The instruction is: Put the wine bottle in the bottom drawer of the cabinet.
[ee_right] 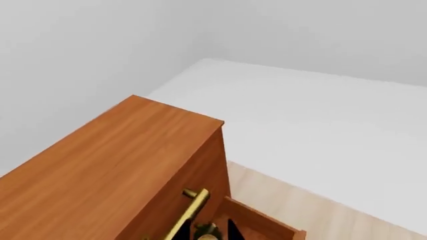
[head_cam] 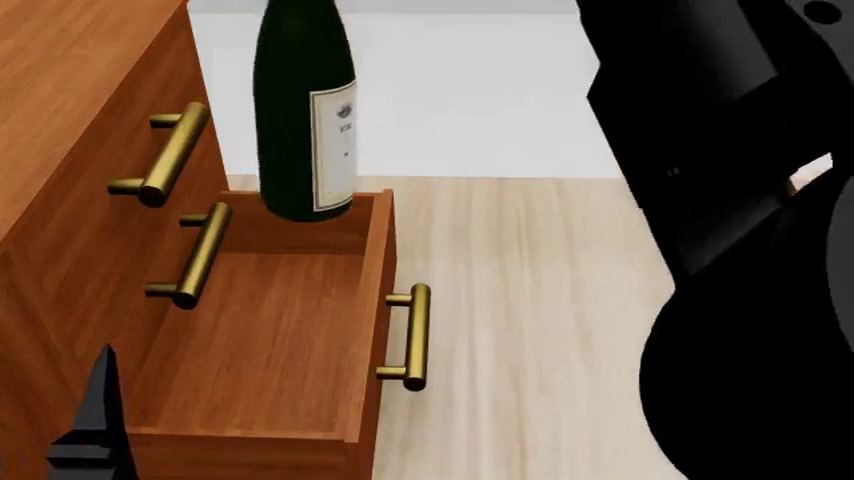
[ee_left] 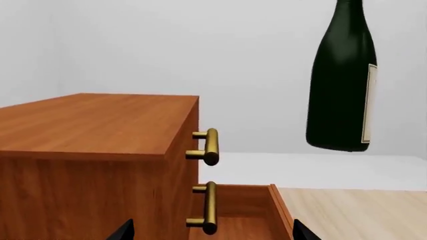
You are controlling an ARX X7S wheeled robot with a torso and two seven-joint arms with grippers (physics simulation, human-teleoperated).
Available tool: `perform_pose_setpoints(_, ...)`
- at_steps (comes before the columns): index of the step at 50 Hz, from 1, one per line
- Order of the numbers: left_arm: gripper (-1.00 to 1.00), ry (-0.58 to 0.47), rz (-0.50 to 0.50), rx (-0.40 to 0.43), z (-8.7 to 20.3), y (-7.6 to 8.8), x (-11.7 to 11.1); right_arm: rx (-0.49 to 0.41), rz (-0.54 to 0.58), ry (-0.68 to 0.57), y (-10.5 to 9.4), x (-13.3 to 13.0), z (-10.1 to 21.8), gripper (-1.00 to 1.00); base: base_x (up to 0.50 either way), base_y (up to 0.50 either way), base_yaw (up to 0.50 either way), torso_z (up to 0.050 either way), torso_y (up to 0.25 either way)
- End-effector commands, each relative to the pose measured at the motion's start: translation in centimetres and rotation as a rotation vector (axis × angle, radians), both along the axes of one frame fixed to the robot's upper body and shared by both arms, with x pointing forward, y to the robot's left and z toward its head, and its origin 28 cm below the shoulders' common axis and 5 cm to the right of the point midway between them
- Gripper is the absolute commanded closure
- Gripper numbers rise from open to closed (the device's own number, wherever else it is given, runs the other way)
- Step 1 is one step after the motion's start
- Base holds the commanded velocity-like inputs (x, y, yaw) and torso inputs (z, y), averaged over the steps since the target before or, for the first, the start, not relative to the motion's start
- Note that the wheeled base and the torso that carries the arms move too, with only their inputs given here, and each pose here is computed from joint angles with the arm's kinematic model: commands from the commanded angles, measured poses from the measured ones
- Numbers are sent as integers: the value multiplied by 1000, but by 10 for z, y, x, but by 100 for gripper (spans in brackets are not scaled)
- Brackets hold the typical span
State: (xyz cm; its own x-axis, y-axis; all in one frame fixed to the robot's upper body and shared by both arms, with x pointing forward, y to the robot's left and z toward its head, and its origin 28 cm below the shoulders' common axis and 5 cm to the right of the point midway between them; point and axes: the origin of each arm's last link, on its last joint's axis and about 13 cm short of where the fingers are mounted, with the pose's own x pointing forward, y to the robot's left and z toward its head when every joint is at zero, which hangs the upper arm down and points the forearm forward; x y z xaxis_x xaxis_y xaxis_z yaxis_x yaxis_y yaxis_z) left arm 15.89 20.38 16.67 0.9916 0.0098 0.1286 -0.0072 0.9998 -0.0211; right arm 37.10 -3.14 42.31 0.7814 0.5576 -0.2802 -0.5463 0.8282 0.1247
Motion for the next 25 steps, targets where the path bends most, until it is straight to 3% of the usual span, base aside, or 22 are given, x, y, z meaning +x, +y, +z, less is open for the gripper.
perform_pose_setpoints(1,-100,4,-4,-7,-2,1,1,51,29,72,4,1,-10,100,0,0,0,0,0)
perform_pose_setpoints(25,-100,1,0,-7,-2,2,1,88,86,113,12,-1,-18,100,0,0,0,0,1)
